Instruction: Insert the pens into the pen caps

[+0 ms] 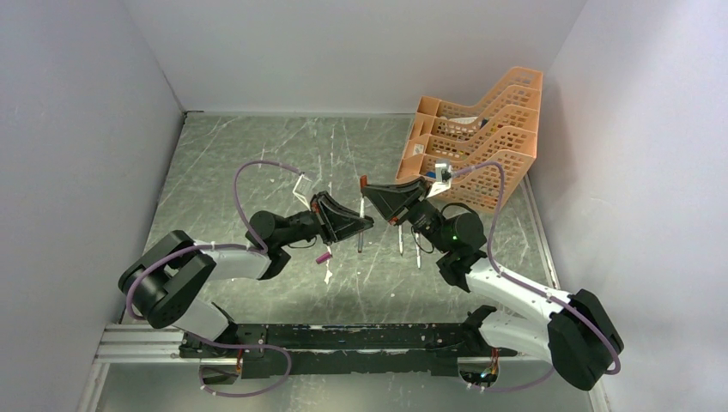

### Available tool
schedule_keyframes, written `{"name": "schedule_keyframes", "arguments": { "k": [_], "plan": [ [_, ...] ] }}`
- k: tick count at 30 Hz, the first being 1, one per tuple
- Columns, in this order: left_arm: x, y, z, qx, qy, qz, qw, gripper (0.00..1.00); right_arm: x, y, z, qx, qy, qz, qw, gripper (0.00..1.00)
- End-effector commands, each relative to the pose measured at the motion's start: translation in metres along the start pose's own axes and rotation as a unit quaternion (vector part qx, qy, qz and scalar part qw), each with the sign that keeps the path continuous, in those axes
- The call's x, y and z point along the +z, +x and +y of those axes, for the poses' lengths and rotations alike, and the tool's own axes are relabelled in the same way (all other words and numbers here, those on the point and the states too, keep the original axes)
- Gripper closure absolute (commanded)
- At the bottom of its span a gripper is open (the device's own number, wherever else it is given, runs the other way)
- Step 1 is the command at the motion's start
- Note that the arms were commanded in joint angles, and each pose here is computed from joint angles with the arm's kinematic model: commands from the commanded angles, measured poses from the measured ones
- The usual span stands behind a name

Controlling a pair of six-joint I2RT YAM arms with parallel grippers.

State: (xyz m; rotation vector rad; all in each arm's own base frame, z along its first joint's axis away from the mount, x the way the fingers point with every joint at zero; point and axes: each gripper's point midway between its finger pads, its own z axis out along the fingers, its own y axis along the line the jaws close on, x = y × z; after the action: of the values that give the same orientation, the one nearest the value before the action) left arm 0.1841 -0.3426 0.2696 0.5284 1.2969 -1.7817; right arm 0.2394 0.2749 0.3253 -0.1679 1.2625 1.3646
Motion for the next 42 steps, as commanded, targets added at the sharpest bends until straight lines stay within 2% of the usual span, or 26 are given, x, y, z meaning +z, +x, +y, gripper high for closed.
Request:
{"name": "schedule_keyframes", "arguments": {
  "k": [1, 17, 42],
  "plan": [
    [0.008, -0.019, -0.016, 0.036, 0.035, -0.031, 0.998, 0.93, -0.003, -0.001, 0.008, -0.004, -0.015, -0.002, 1.0, 1.0],
    [0.013, -0.002, -0.011, 0.047, 0.016, -0.004, 0.999, 0.93, 0.005, -0.003, 0.015, -0.002, -0.036, 0.0, 0.999, 1.0],
    [0.008, 0.0, -0.011, 0.04, 0.015, -0.012, 0.999, 0.93, 0.001, -0.012, 0.023, 0.001, -0.047, -0.017, 0.999, 1.0]
  ]
}}
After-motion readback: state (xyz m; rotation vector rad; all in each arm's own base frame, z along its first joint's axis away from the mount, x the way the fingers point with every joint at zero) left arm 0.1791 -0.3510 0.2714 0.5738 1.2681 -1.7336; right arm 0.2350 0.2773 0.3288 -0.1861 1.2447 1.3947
